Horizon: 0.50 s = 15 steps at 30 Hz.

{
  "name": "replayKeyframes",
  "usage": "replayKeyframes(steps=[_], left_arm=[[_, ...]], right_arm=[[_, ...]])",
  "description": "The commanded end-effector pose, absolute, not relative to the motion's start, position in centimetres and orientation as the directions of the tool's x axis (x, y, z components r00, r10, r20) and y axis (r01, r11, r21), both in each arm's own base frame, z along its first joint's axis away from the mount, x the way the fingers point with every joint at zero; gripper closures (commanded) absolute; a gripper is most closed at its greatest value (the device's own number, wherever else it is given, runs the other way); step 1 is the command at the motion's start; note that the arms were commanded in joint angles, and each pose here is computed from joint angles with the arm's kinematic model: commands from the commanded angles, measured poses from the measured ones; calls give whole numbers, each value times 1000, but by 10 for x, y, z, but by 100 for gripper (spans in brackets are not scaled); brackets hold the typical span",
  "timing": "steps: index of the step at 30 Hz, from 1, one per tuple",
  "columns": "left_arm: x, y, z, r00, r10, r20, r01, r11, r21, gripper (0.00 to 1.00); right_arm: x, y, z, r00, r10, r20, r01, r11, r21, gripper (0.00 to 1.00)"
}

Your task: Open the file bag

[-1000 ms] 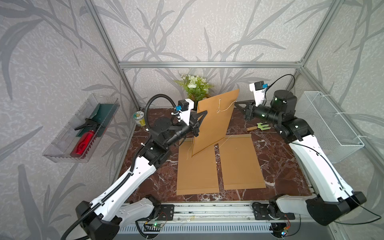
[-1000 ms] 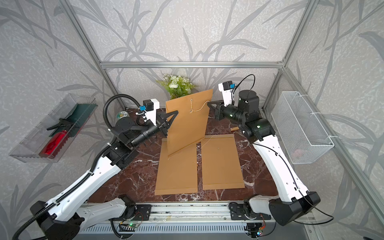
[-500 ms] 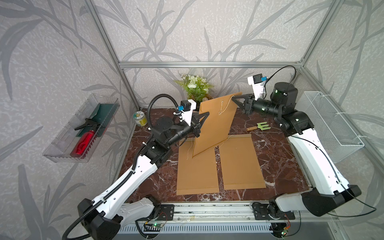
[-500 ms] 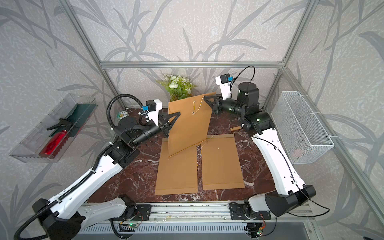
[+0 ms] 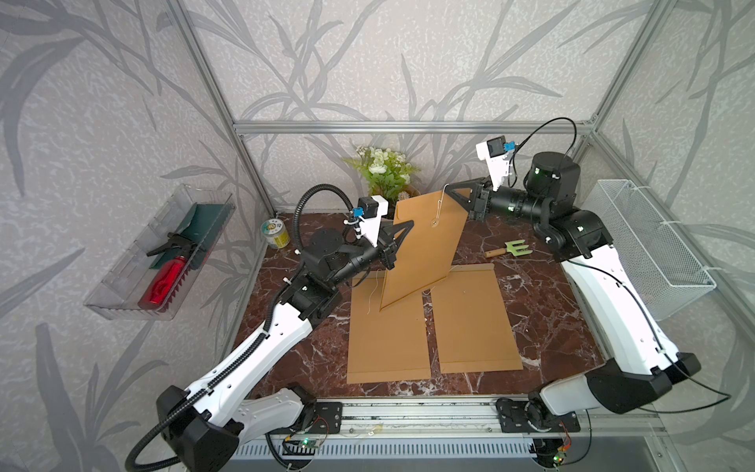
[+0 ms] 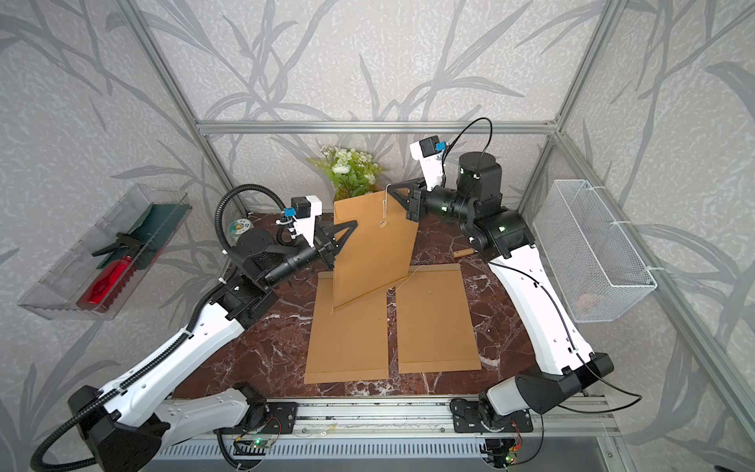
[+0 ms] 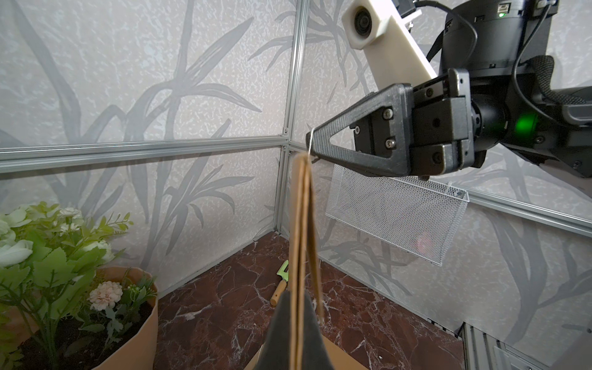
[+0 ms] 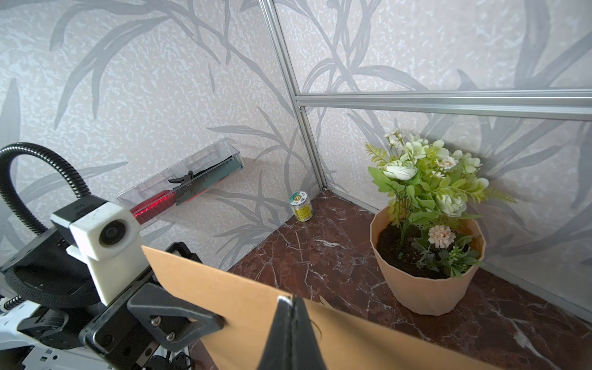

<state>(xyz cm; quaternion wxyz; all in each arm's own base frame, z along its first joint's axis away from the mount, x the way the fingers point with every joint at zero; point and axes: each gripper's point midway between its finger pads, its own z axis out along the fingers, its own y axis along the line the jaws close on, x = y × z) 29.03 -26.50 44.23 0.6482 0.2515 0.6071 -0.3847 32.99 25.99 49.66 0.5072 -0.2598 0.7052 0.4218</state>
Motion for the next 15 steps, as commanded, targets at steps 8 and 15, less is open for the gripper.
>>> replayKeyframes(steps=[8,15], left_arm=[[293,-266,449,-13,-241,-970,811,566,-151,100],[295,-265,449,-8,-252,-968,805,572,-156,100]], right_arm=[[314,287,507,-317,13,-948,-838,465,286,100],[306,300,509,-306,-6,-952,-853,445,271,100]])
